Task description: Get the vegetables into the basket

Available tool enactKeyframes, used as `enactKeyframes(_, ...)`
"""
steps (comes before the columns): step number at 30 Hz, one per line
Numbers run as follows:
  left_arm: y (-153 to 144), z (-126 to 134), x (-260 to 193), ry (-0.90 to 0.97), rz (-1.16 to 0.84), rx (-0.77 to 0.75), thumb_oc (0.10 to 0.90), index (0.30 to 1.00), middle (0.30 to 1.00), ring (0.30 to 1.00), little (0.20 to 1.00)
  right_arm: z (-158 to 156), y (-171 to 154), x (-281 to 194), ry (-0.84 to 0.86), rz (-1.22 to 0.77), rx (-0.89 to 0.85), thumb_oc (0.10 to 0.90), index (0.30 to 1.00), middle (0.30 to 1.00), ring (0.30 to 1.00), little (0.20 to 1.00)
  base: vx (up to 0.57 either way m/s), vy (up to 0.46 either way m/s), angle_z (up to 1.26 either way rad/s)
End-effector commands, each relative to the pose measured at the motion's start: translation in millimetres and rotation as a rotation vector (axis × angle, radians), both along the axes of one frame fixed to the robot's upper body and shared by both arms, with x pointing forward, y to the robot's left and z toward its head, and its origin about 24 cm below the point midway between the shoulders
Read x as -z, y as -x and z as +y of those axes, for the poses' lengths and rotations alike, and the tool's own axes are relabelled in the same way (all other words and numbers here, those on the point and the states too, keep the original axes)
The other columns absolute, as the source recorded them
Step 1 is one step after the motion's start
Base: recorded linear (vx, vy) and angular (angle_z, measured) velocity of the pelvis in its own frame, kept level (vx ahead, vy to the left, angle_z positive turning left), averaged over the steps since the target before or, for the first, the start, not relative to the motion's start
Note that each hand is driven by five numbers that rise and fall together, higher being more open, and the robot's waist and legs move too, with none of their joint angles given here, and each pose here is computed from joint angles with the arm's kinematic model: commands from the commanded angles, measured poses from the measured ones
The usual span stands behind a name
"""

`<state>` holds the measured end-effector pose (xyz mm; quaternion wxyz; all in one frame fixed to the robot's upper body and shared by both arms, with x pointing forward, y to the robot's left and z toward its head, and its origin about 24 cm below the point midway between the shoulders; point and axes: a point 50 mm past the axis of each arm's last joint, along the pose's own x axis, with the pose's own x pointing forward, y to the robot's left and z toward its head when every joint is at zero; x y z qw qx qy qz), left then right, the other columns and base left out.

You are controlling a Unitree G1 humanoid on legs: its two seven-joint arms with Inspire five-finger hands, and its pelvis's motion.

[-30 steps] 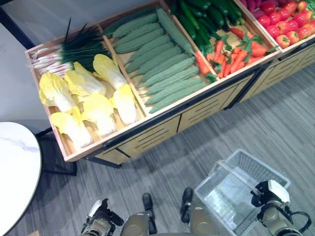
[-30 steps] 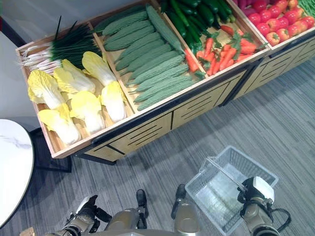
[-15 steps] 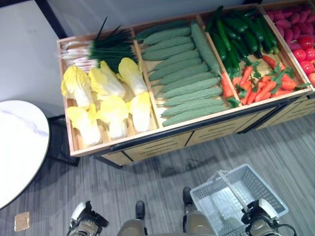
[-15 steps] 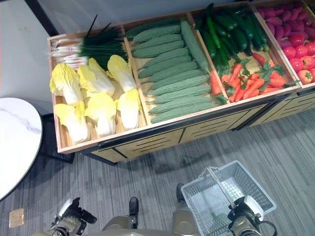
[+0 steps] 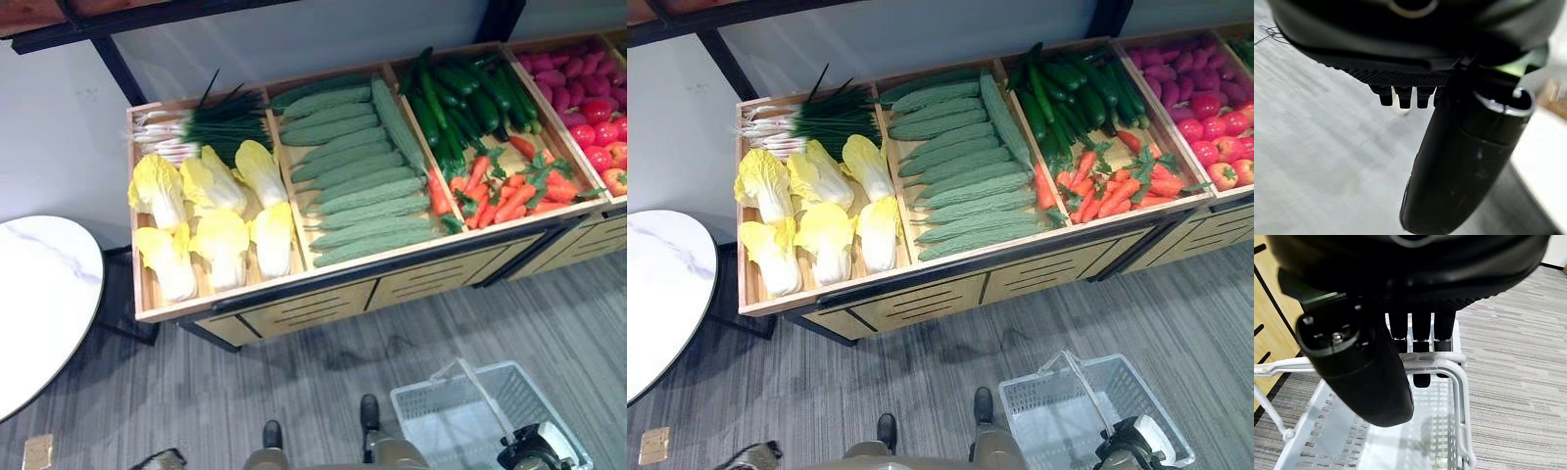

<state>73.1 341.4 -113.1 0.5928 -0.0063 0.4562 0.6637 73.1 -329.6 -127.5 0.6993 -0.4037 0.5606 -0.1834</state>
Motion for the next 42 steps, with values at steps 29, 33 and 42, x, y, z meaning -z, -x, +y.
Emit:
enactKeyframes(29, -194, -66, -177, -0.740, -0.761, 0.916, 0.900, 1.000, 1.000, 1.000, 1.000, -8, -26, -12, 0.095, -0.047, -0.141, 0.400, 0.300, 0.300, 0.300, 0.300, 0.00, 0.008, 0.01)
enactKeyframes(33, -198, -70, -166, -0.677, -0.739, 0.889, 0.900, 1.000, 1.000, 1.000, 1.000, -4, -31, -12, 0.098, -0.052, -0.167, 0.400, 0.300, 0.300, 0.300, 0.300, 0.01, -0.010, -0.04)
enactKeyframes(42, -199, -71, -144, -0.585, -0.647, 0.894, 0.900, 1.000, 1.000, 1.000, 1.000, -3, -31, -11, 0.106, -0.043, -0.173, 0.400, 0.300, 0.300, 0.300, 0.300, 0.00, 0.001, -0.02)
